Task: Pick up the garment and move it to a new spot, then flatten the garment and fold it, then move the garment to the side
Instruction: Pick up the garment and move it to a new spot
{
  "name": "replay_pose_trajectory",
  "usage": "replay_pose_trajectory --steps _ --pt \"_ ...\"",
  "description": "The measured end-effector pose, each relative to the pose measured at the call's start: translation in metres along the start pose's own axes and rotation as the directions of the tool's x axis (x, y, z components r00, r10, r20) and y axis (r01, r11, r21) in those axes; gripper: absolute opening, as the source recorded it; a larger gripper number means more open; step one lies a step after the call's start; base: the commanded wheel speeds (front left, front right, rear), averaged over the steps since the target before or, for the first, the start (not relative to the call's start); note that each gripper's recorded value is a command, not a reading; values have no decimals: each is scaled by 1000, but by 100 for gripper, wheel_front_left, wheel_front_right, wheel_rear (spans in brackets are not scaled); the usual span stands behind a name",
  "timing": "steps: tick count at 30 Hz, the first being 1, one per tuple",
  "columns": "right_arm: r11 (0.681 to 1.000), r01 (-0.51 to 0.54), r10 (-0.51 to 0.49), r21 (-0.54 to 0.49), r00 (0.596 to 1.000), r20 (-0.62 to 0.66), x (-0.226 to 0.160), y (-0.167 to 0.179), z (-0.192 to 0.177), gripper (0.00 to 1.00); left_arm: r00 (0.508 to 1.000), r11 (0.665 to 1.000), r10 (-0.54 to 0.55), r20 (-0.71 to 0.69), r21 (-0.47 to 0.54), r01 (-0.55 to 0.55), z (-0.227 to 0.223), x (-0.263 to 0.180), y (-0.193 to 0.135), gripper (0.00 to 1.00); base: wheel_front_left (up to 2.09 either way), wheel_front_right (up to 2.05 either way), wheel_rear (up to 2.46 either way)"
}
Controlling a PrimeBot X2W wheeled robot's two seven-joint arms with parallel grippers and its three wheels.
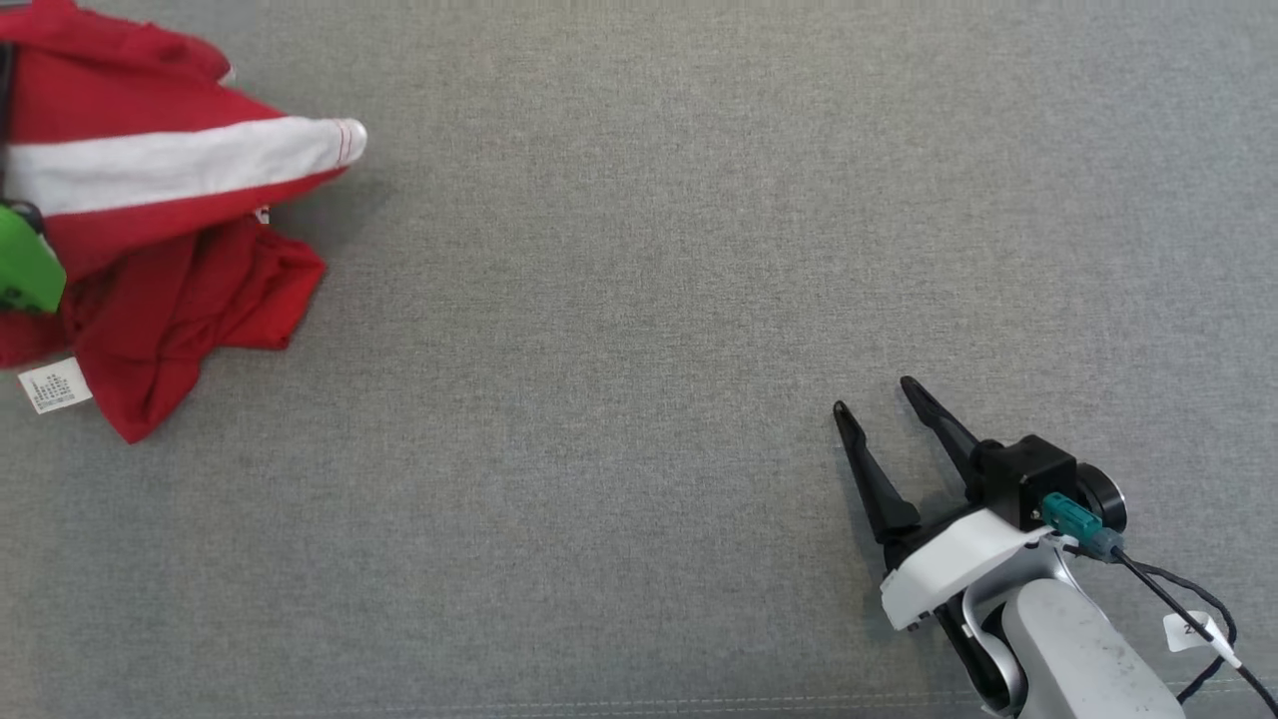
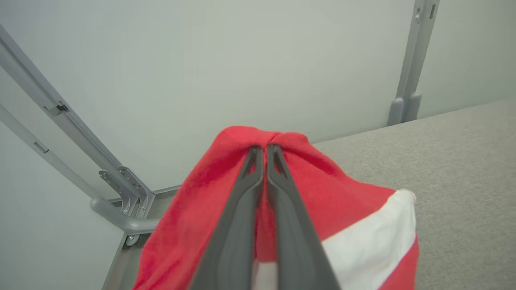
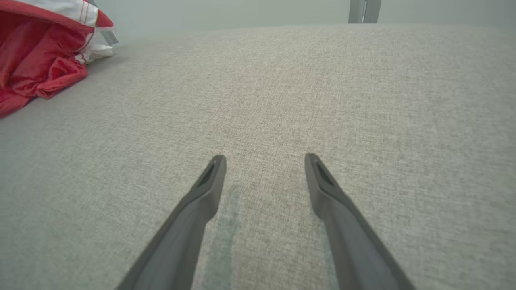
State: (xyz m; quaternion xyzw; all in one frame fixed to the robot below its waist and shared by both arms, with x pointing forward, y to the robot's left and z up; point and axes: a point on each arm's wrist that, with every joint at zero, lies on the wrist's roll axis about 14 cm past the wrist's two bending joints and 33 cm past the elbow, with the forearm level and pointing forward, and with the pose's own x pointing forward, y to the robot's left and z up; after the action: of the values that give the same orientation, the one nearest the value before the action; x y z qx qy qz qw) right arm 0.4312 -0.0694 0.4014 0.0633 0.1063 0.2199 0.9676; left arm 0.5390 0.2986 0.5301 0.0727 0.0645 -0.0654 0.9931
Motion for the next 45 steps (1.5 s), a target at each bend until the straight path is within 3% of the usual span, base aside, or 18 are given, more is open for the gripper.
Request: replay_pose_trajectory --steps 6,13,19,24,25,26,31,35,45 --pt "1000 -2 1 21 999 46 -2 10 17 100 959 986 -155 237 97 135 93 9 -49 0 0 0 0" --pt "997 64 -66 36 995 70 -20 -2 25 100 825 912 -388 411 43 407 141 12 -175 0 0 0 0" --pt "986 160 -164 50 982 89 -41 -27 32 100 770 798 -514 378 -118 591 105 10 -279 0 0 0 0" --pt "966 254 -259 56 961 99 -64 -51 35 100 771 745 -584 254 -208 634 45 10 -339 3 0 0 0" --pt "960 273 -278 57 956 99 -69 -56 35 100 772 738 -595 224 -228 635 31 9 -348 70 0 0 0" --pt "954 295 -300 59 949 96 -75 -61 34 100 772 730 -606 194 -250 636 17 7 -357 100 0 0 0" --pt "917 392 -397 71 913 91 -102 -83 32 100 762 701 -637 119 -320 637 -23 -3 -387 100 0 0 0" --pt "900 429 -435 77 896 88 -113 -91 30 100 779 713 -600 184 -320 625 -9 0 -381 100 0 0 0" --pt "932 355 -360 70 928 93 -88 -75 32 100 908 848 -378 180 -326 418 -27 -15 -296 100 0 0 0"
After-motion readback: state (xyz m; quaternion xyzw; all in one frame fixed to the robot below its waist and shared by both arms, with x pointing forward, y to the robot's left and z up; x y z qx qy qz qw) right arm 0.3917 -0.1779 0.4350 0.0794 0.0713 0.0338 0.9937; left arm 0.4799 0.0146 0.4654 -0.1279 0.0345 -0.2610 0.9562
